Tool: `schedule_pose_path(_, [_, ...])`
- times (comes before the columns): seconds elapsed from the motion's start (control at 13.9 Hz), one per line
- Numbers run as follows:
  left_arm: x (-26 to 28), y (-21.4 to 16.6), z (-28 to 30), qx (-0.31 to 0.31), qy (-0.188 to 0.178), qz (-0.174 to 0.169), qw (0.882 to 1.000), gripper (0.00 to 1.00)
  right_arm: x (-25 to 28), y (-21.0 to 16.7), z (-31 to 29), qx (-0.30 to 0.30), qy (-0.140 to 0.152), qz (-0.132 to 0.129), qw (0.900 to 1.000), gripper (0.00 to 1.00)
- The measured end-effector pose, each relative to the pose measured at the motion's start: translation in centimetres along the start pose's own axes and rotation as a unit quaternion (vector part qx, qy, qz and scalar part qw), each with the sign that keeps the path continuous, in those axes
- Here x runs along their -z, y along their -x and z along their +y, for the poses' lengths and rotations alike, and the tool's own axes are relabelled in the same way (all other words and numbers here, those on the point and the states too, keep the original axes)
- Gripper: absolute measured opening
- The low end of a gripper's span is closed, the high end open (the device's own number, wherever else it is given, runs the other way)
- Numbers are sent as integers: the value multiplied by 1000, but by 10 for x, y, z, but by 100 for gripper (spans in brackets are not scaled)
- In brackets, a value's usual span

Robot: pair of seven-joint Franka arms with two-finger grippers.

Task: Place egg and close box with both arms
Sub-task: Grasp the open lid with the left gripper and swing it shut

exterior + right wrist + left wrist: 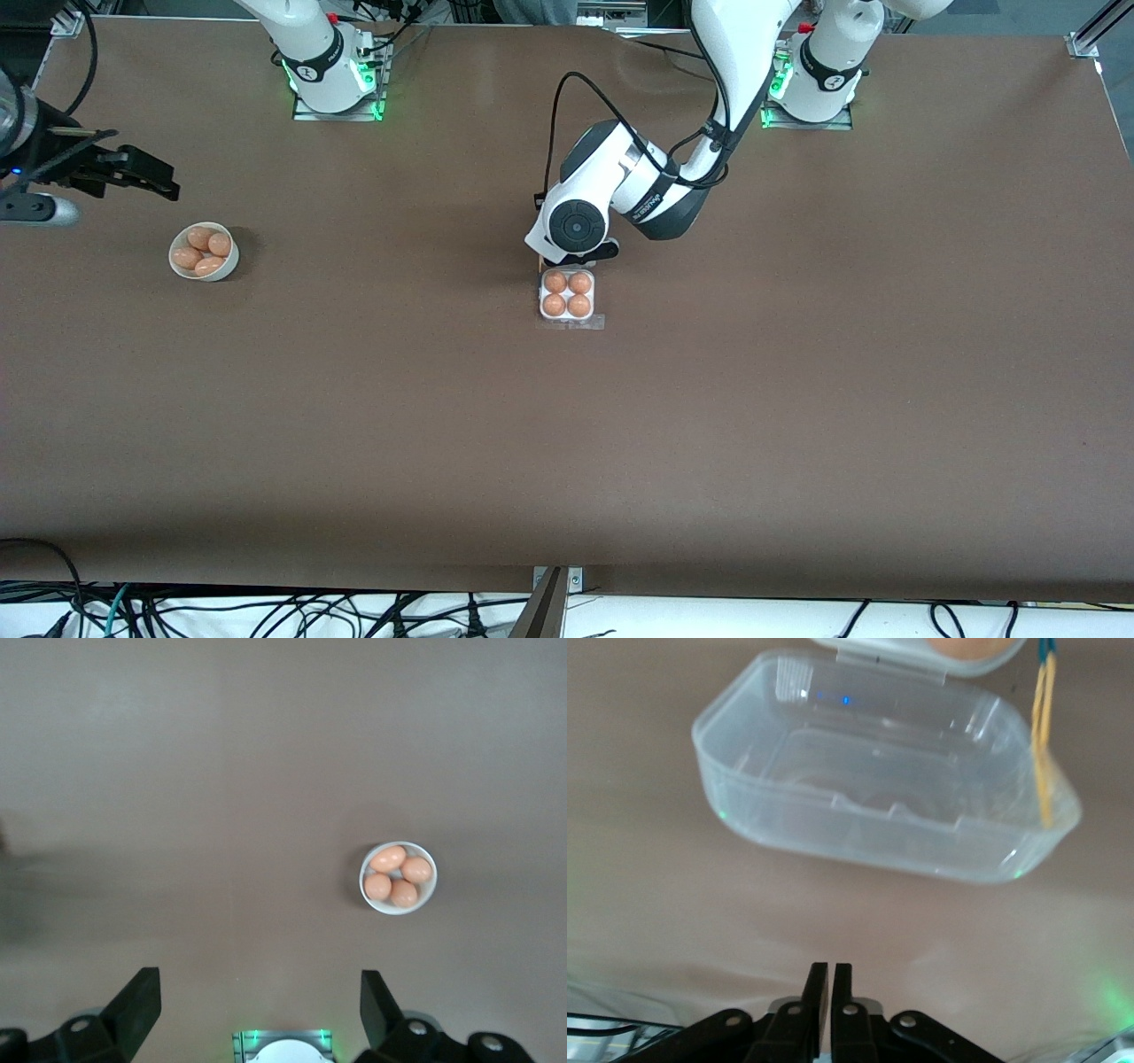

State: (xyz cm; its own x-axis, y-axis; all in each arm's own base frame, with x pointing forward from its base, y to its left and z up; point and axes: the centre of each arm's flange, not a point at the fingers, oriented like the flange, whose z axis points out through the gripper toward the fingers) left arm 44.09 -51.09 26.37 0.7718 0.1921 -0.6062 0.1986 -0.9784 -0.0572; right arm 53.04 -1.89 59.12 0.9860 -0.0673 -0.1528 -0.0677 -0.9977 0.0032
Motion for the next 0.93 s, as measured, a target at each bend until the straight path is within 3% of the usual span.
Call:
schedule_pose_path(0.29, [3, -3, 4, 11, 15, 14, 1000, 6, 5, 12, 32, -25, -7, -17, 1000, 100])
schedule_pose_path(0.65, [8, -5, 14, 9, 46, 44, 998, 6, 5, 12, 44, -37, -9, -13, 999, 100])
schedule_pose_path(0.93, [10, -8, 15, 5, 45, 67, 997, 6, 10, 12, 45, -38, -9, -8, 999, 100])
